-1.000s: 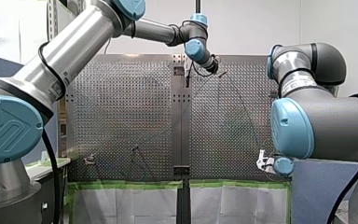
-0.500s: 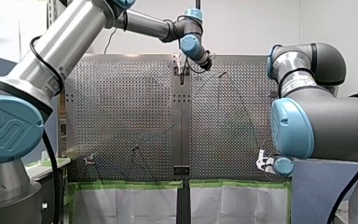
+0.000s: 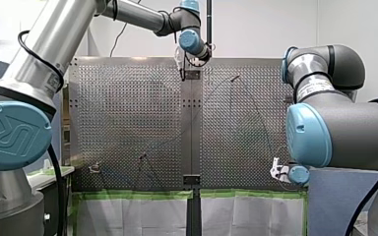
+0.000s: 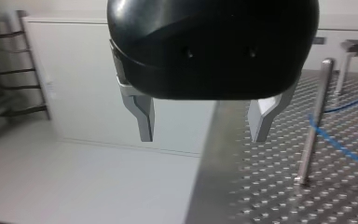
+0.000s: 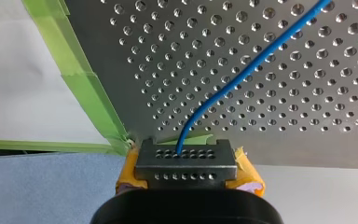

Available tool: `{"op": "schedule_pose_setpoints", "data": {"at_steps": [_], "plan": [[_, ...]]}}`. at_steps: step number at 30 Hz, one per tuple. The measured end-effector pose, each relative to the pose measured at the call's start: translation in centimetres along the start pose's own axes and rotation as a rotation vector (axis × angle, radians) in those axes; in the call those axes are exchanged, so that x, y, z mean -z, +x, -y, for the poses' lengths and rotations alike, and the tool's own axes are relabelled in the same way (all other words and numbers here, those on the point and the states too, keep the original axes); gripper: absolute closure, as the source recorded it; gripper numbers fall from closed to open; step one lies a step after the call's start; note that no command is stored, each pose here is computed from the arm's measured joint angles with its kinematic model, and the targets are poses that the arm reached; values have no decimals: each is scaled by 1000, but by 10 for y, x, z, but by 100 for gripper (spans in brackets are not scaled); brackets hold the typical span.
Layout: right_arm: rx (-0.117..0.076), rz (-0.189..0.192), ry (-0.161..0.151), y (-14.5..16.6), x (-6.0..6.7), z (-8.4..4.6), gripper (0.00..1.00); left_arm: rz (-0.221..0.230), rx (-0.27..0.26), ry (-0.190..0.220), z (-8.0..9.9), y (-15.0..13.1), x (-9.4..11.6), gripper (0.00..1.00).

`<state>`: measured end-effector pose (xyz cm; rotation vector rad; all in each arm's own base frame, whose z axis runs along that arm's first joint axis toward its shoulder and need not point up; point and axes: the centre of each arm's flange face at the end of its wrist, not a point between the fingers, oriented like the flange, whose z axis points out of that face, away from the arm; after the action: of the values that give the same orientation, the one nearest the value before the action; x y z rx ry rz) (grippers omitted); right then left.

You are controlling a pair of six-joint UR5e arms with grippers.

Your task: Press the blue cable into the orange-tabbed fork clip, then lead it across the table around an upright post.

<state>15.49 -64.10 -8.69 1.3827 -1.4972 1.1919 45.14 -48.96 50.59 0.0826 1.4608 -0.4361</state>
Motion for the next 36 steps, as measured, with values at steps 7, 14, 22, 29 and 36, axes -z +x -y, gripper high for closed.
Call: {"op": "schedule_pose_setpoints", "data": {"at_steps": [7,14,22,29,36], "plan": [[0,0,3,0,0,1,100,56,54,-3,-9,-19,11,0],[0,0,2,0,0,1,100,114,96,2,-16,-37,27,0],[0,0,3,0,0,1,100,188,139,17,-21,-59,50,0],[1,0,4,0,0,1,100,249,185,33,-25,-75,71,0],[1,0,4,0,0,2,100,278,207,41,-31,-67,82,0]]}}
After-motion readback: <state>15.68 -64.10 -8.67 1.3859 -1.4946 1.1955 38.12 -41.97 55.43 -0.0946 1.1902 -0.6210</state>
